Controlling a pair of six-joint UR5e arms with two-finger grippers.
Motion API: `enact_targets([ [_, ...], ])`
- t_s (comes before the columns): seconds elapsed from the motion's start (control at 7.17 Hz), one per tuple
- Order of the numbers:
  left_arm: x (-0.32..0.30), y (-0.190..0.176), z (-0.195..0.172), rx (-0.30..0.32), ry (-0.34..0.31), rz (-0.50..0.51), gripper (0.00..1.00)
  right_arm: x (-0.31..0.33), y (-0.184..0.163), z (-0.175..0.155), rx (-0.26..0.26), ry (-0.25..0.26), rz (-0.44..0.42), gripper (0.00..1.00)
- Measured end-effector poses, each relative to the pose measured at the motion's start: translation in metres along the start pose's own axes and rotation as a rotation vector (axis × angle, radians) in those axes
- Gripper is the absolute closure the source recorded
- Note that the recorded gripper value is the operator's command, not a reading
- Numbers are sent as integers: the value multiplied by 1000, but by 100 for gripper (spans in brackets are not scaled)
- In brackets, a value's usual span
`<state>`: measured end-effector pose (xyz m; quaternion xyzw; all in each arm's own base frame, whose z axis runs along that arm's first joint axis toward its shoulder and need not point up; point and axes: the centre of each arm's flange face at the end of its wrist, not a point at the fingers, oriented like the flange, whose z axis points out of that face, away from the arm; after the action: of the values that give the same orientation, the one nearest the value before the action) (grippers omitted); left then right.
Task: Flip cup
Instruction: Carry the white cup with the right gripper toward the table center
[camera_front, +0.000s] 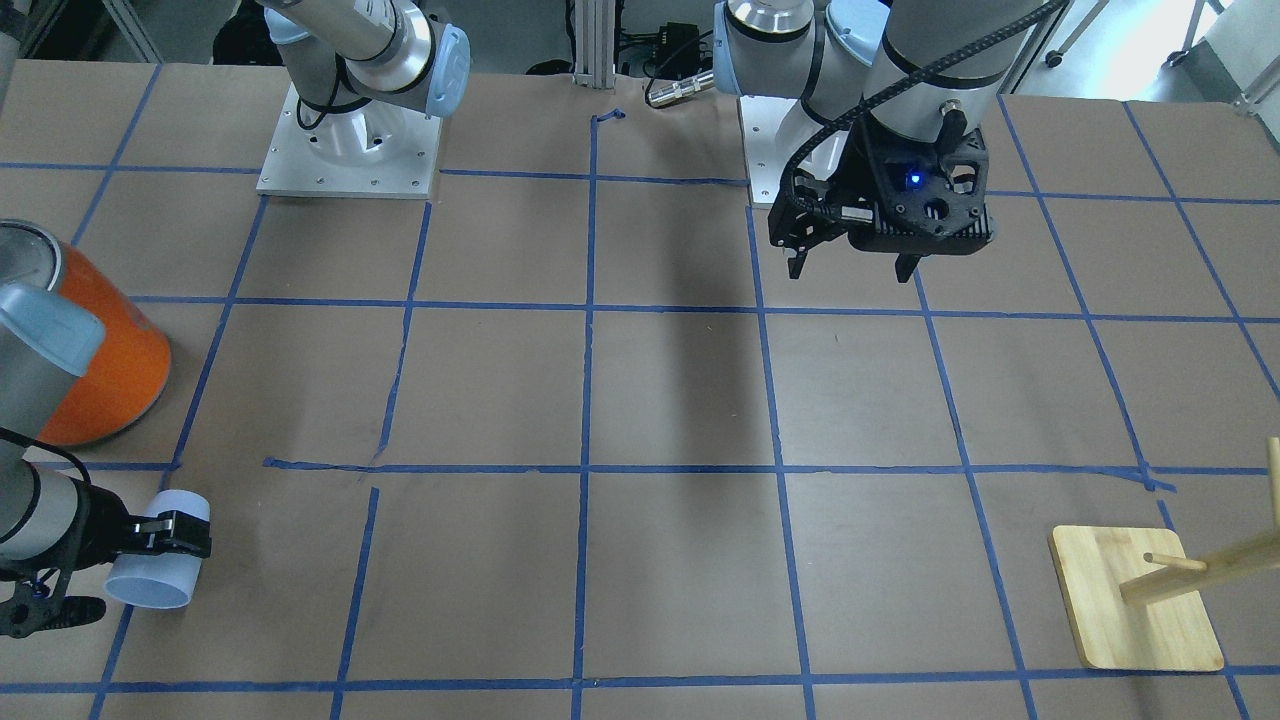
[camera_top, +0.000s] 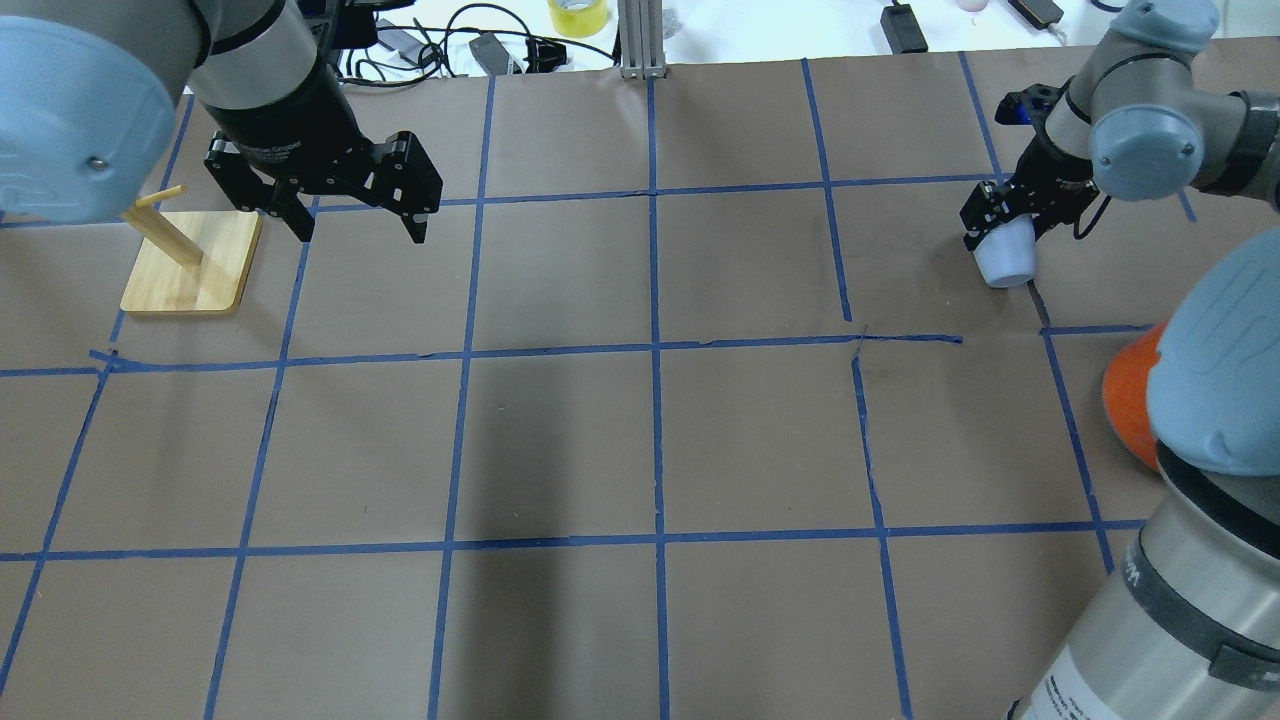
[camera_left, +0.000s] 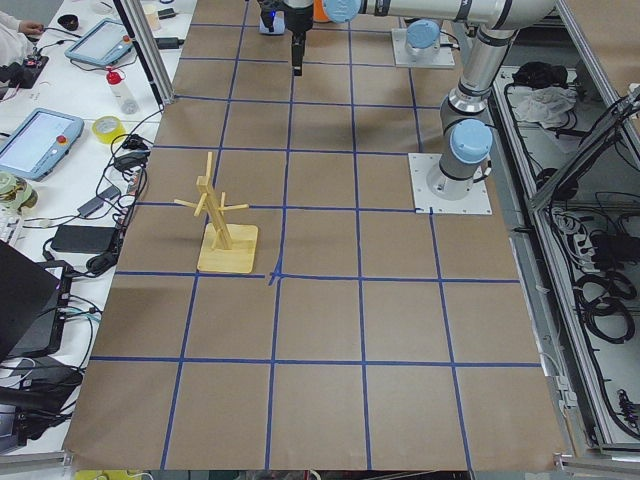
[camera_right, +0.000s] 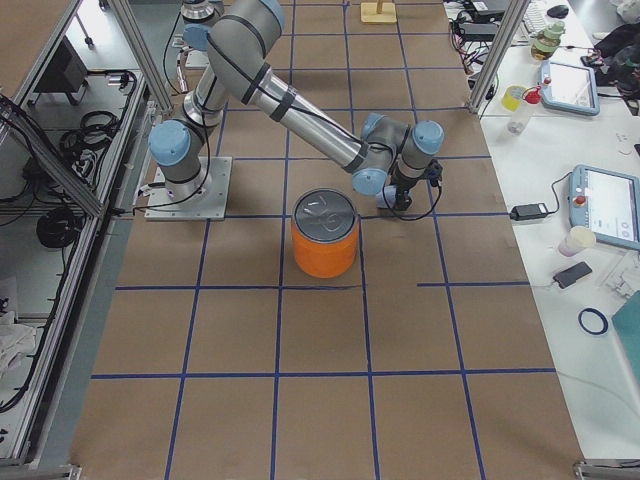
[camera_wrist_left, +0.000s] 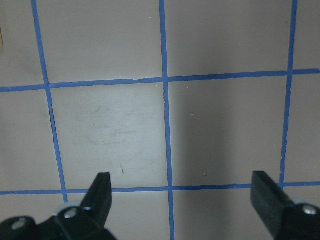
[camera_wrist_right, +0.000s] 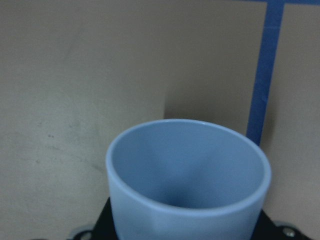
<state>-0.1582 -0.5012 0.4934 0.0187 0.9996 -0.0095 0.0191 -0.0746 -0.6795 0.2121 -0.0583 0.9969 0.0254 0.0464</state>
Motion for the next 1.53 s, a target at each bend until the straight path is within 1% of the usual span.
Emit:
enact_targets([
  [0.14, 0, 0, 0, 0, 0, 0, 0, -28, -2, -18, 22, 13, -66, 58],
  [0.28, 0, 0, 0, 1, 0, 0, 0, -75, -4, -35, 45, 28, -176, 58],
  [0.42, 0, 0, -1, 2, 0, 0, 0, -131, -5, -45, 60, 39, -286, 58],
  [0.56, 0, 0, -1, 2, 0, 1, 0, -194, -5, -47, 73, 51, -391, 57],
  [0.84, 0, 1, -2, 4, 0, 4, 0, -306, -2, -29, 117, 64, -569, 57],
  [1.12, -1, 1, -3, 6, 1, 4, 0, -392, 8, -2, 144, 68, -709, 58],
  [1.26, -2, 1, -3, 6, 1, 2, 0, -425, 18, 5, 153, 77, -798, 60],
  [1.4, -2, 1, -3, 6, 1, 1, 0, -450, 28, 9, 151, 100, -920, 60],
  [1.53, -3, 1, -3, 6, 1, 1, 0, -468, 37, 13, 140, 134, -1055, 57],
])
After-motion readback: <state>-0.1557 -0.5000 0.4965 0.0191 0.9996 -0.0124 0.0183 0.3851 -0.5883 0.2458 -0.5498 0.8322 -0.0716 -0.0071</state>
